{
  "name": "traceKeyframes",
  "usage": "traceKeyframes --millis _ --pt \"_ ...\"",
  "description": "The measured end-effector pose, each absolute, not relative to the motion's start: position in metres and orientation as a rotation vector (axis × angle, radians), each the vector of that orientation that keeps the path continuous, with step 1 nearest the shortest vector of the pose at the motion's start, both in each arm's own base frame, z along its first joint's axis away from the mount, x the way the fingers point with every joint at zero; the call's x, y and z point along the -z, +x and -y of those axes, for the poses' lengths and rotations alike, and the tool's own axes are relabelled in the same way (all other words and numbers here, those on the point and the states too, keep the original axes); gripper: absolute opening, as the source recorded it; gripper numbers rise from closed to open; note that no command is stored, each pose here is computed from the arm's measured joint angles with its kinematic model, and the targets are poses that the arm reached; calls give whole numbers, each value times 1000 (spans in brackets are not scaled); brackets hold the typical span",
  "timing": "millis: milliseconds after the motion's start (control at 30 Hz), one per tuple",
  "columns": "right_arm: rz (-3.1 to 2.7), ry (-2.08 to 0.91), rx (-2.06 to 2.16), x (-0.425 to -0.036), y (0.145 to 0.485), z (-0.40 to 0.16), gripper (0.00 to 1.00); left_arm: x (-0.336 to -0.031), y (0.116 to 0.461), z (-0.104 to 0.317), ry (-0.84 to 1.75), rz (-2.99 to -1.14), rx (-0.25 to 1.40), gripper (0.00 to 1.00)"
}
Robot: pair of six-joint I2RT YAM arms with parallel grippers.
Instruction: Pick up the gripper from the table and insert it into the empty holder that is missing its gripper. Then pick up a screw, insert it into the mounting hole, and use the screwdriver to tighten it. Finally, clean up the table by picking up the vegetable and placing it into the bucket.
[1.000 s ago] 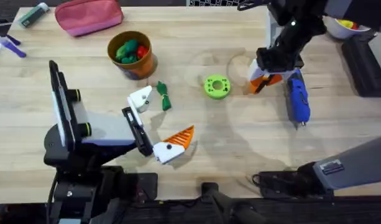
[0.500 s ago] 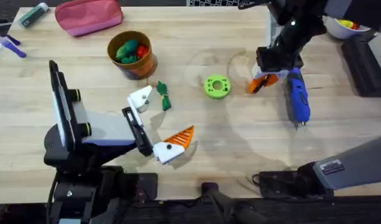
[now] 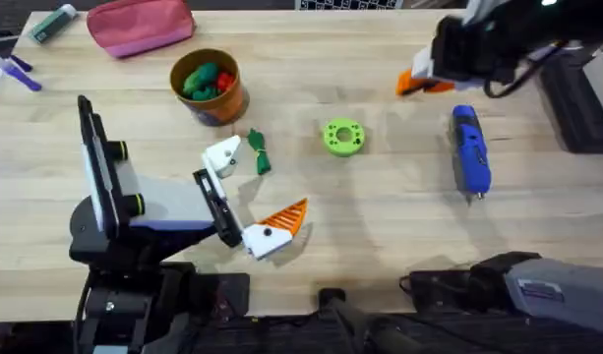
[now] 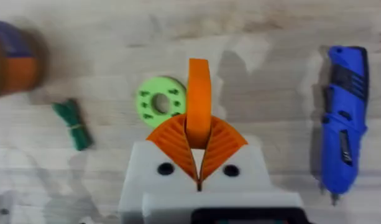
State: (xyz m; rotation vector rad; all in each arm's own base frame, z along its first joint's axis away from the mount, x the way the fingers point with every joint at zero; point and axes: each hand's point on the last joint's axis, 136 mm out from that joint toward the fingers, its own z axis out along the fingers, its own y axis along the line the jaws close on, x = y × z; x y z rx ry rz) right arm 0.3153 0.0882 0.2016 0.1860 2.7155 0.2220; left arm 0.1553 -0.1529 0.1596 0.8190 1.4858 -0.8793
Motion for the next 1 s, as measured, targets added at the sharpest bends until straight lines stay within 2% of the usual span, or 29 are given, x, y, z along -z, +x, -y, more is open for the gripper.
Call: traceKeyframes --millis 133,267,600,1000 --pt "-2587 207 -345 -227 310 -102 13 -160 155 153 819 -1486 879 985" --pt "-2473 216 -503 -231 307 -114 13 -160 155 153 819 -1486 880 985" --pt "-2175 211 -1017 -208 303 -159 13 -160 155 153 820 -1486 880 985" --pt "-2081 165 -1401 -180 291 -193 12 -160 155 153 820 -1486 881 985"
